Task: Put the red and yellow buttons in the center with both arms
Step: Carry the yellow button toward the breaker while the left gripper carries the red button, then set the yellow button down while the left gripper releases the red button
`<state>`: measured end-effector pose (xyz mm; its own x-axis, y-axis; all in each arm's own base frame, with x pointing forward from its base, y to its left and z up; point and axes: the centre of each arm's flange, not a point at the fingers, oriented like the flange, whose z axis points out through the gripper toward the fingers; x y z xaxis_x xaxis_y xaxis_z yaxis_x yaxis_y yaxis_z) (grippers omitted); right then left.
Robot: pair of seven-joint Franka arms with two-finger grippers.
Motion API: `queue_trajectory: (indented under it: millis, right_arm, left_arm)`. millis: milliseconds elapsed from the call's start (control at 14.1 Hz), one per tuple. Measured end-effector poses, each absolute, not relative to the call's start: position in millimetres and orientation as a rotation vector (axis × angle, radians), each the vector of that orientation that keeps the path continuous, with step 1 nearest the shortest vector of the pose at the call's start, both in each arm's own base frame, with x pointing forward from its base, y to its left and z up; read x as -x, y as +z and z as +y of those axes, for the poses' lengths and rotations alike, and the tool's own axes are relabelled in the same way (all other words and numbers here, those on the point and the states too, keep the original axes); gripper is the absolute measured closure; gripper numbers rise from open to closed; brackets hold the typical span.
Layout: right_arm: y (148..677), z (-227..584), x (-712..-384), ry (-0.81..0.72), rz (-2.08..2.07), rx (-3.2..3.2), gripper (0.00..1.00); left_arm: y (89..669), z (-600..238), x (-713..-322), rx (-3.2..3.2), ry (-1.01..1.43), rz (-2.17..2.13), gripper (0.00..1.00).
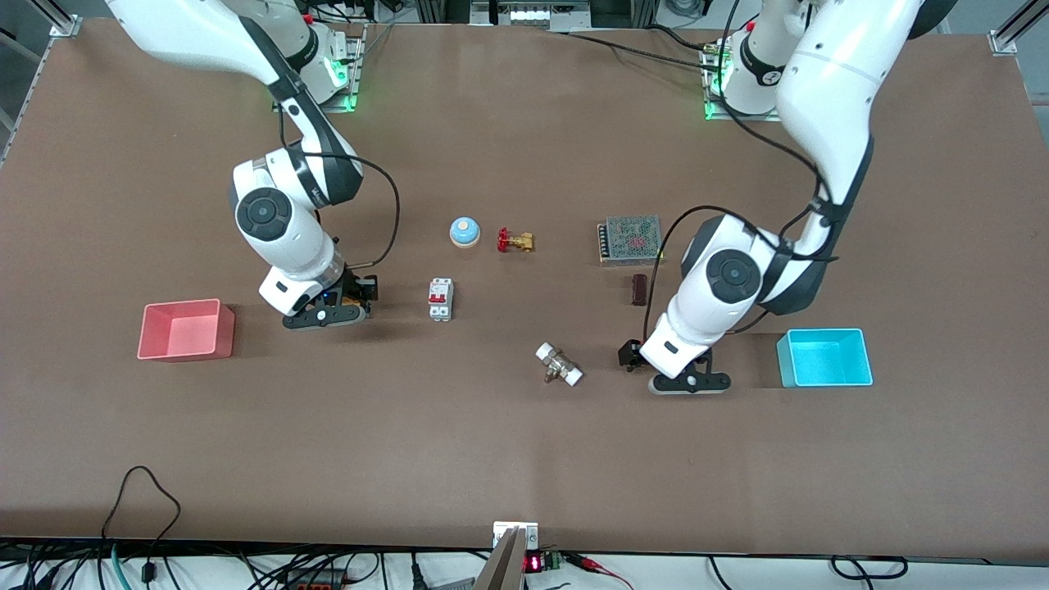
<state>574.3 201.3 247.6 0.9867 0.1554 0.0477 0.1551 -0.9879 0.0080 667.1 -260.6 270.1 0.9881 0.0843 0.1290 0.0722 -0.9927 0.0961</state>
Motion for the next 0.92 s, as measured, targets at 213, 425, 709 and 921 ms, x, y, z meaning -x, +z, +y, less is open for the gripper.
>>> queue_trajectory:
  millis: [213, 425, 709, 921]
  right_arm:
    - [245, 200, -574, 0.071, 0.222, -3.129, 0.62]
    - [239, 200, -574, 0.061, 0.208, -3.131, 0.62]
    - [225, 200, -573, 0.050, 0.205, -3.137, 0.62]
    - [221, 198, -574, 0.048, 0.201, -3.139, 0.62]
  left_arm:
    - [326, -241, -672, -3.115, 0.082, 0.132, 0.00]
    - [388, -214, -675, -3.188, -0.101, 0.042, 0.00]
    - [457, -163, -665, -3.216, -0.324, -0.090, 0.00]
    - [497, -142, -645, -3.213, -0.428, -0.159, 0.00]
